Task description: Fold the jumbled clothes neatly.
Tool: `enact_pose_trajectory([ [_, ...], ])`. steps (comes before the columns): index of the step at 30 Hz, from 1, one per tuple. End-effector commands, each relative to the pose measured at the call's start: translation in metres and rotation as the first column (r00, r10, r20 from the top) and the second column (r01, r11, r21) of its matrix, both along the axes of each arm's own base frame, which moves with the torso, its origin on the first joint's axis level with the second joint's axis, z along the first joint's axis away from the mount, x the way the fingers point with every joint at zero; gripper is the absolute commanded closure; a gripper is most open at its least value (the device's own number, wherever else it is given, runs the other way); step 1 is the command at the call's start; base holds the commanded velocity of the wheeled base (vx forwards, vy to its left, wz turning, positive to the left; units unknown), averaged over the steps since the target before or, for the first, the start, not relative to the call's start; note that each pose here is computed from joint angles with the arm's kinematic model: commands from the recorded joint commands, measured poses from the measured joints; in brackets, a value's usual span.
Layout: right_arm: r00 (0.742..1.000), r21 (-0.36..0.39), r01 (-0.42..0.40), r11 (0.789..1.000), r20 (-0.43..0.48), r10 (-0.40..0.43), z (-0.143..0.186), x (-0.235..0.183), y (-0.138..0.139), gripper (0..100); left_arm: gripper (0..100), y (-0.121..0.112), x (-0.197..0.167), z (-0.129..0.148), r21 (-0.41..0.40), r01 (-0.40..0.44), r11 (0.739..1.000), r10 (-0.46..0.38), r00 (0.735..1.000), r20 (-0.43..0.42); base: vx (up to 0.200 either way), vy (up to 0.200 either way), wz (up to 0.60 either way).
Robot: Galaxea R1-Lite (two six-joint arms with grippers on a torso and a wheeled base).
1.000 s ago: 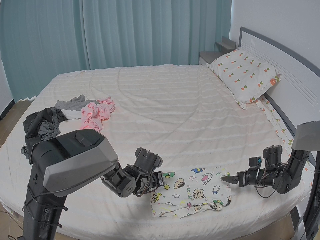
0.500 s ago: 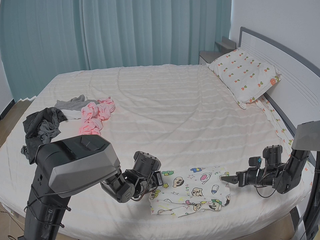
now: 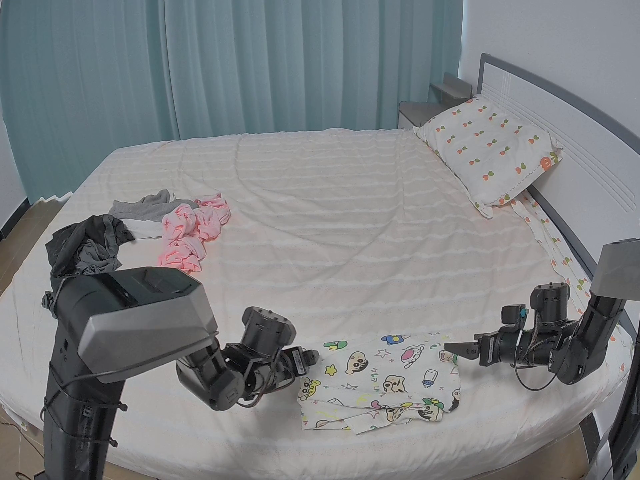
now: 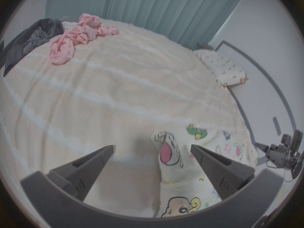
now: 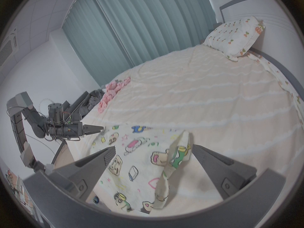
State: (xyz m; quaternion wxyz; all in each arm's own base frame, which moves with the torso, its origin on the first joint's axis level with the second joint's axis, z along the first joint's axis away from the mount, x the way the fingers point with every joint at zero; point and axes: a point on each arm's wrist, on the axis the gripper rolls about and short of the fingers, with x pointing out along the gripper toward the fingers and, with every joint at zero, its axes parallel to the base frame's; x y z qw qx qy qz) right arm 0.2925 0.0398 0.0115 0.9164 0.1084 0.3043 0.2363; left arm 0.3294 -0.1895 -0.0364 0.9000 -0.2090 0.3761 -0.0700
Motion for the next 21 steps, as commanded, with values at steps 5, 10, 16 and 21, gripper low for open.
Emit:
enact_pose_trajectory([
  [5,0.886,0.207,0.169,0.964,0.397,-0.24,0.117,-0.038,-0.024,0,0,0.099,-0.022,0.128,-0.23,-0.153,0.961,0.237,0.885,0.401,0.0,0.0,0.0],
  [10,0.812,0.211,0.186,0.96,0.517,-0.271,0.145,-0.107,-0.026,0,0,0.124,-0.079,0.188,-0.287,-0.149,0.946,0.287,0.795,0.534,0.0,0.0,0.0],
  [16,0.767,0.196,0.188,0.962,0.583,-0.268,0.144,-0.165,-0.03,0,0,0.135,-0.142,0.203,-0.237,-0.126,0.963,0.248,0.753,0.609,0.0,0.0,0.0],
  [21,0.738,0.183,0.263,0.947,0.594,-0.32,0.145,-0.219,-0.036,0,0,0.143,-0.205,0.202,-0.194,-0.236,0.952,0.305,0.739,0.601,0.0,0.0,0.0],
])
